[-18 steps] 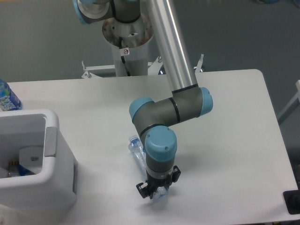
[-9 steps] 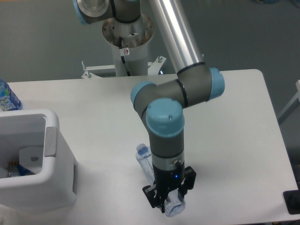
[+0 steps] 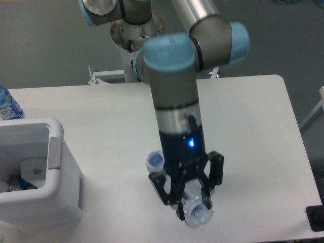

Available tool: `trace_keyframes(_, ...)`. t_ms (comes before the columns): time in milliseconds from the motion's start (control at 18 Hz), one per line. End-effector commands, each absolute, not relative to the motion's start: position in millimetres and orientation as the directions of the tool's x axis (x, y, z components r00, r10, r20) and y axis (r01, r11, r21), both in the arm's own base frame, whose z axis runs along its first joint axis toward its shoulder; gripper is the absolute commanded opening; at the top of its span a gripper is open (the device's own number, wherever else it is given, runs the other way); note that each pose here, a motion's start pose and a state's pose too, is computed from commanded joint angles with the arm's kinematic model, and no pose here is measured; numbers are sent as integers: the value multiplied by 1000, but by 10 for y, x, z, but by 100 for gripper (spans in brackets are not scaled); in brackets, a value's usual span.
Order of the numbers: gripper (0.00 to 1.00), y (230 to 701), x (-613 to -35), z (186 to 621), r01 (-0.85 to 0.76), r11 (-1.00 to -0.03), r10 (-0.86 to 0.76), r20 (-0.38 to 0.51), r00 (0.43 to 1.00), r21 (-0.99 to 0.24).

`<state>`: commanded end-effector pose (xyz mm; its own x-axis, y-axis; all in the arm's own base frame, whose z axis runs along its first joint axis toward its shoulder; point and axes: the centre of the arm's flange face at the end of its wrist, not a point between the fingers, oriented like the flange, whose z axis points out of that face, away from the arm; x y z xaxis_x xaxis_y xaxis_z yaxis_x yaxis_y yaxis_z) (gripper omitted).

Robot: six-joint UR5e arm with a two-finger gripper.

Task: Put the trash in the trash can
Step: 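Lift the bottle and carry it over the white bin, then lower the bottle into the bin and open the gripper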

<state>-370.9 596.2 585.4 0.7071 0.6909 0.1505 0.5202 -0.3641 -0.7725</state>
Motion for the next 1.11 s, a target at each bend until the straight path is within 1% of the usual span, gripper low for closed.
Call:
trace_keyframes(278, 58, 6101, -2878, 6303, 446, -375, 603, 151, 783, -813)
trace_keyframes(500, 58, 6251, -2298, 6424, 405, -398, 533, 152, 832, -823)
trace_keyframes(667, 58, 6426, -1856, 6376, 378, -432, 473, 152, 868, -819)
trace_keyframes(833, 58, 6608, -1495, 6239, 357, -471, 421, 150, 895, -807)
trace_keyframes(1111, 59, 6788, -1293, 6042, 347, -506, 390, 150, 908, -790)
